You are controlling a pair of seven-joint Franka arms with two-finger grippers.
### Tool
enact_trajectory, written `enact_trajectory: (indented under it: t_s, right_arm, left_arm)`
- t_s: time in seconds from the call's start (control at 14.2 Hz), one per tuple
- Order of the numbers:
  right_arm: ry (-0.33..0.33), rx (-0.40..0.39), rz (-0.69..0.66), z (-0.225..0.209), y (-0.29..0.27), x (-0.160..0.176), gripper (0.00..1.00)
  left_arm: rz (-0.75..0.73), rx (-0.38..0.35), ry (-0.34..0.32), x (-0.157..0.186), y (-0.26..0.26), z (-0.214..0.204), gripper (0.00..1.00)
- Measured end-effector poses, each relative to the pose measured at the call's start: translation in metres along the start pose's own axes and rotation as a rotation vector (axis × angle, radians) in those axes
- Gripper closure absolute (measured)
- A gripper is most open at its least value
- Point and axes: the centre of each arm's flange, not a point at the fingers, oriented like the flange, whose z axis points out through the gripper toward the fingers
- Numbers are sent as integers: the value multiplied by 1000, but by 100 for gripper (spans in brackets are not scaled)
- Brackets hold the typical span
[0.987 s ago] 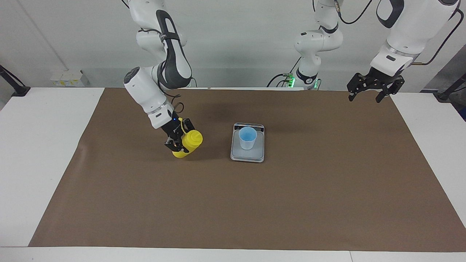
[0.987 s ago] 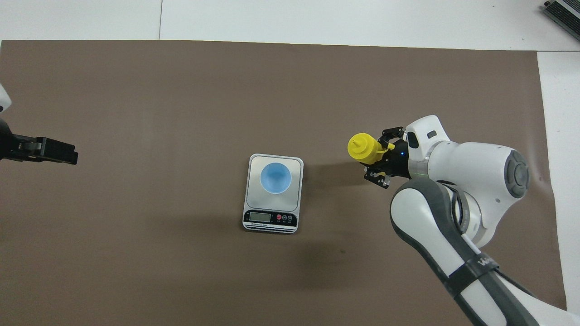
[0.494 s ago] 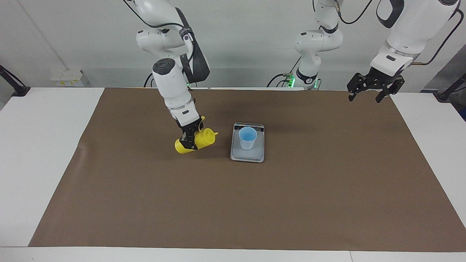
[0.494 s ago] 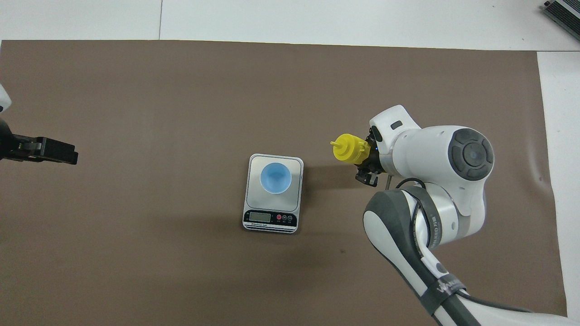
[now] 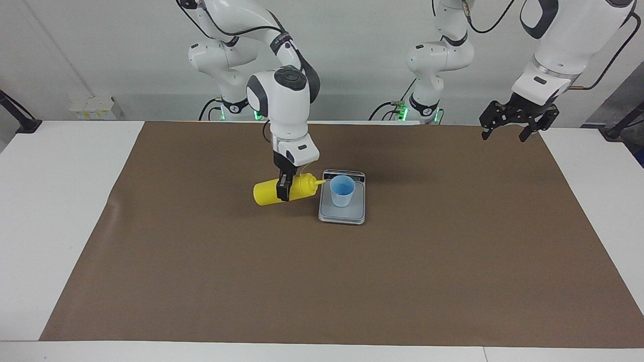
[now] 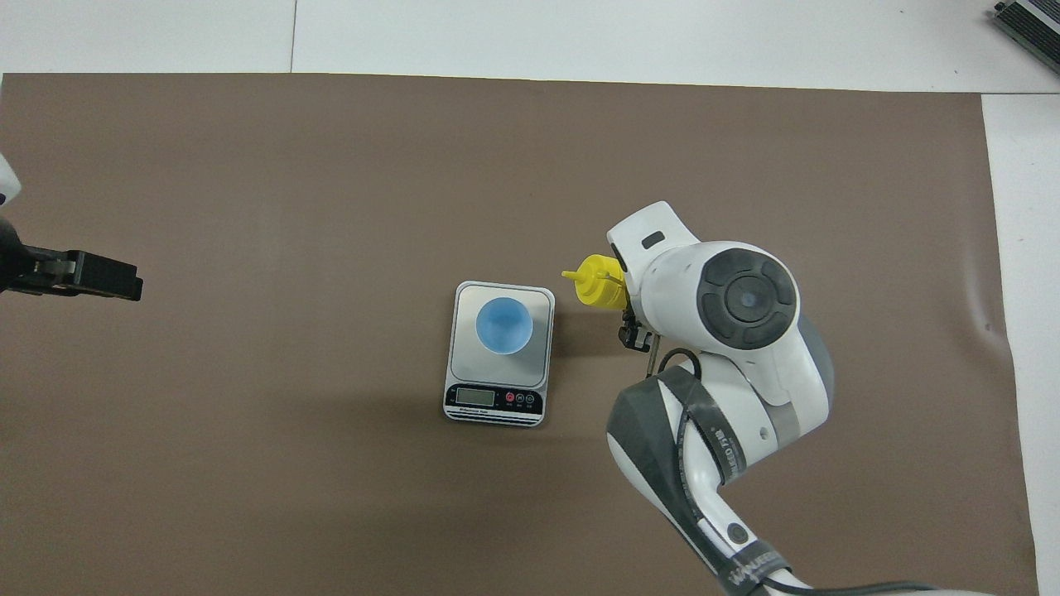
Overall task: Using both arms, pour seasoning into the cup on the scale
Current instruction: 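Lift the yellow bottle with the right gripper toward the cup, then tilt the bottle nozzle down over the blue cup with the right gripper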
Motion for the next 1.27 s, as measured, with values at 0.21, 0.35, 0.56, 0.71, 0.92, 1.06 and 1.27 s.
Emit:
enact_trajectory:
  t_s: [0.21, 0.35, 0.56, 0.71, 0.92, 1.06, 1.27]
  right_arm:
    - [-105, -101, -139, -4, -9, 22, 49]
    - [-168, -187, -249, -10, -24, 47, 49]
    - [-242, -307, -394, -18, -44, 77, 49]
    - [-288, -383, -483, -18, -60, 98, 49]
    - [-368, -527, -585, -16, -77, 120, 49]
    - [-403, -612, -622, -13, -82, 122, 49]
    - [-460, -760, -700, 6, -105, 120, 49]
  left_arm:
    - [0, 0, 0, 0, 0, 0, 0]
    - [0, 0, 0, 0, 0, 0, 0]
    - [0, 0, 0, 0, 0, 0, 0]
    - [0, 0, 0, 0, 0, 0, 0]
    - [0, 0, 0, 0, 0, 0, 0]
    - [0, 0, 0, 0, 0, 0, 0]
    - [0, 0, 0, 0, 0, 0, 0]
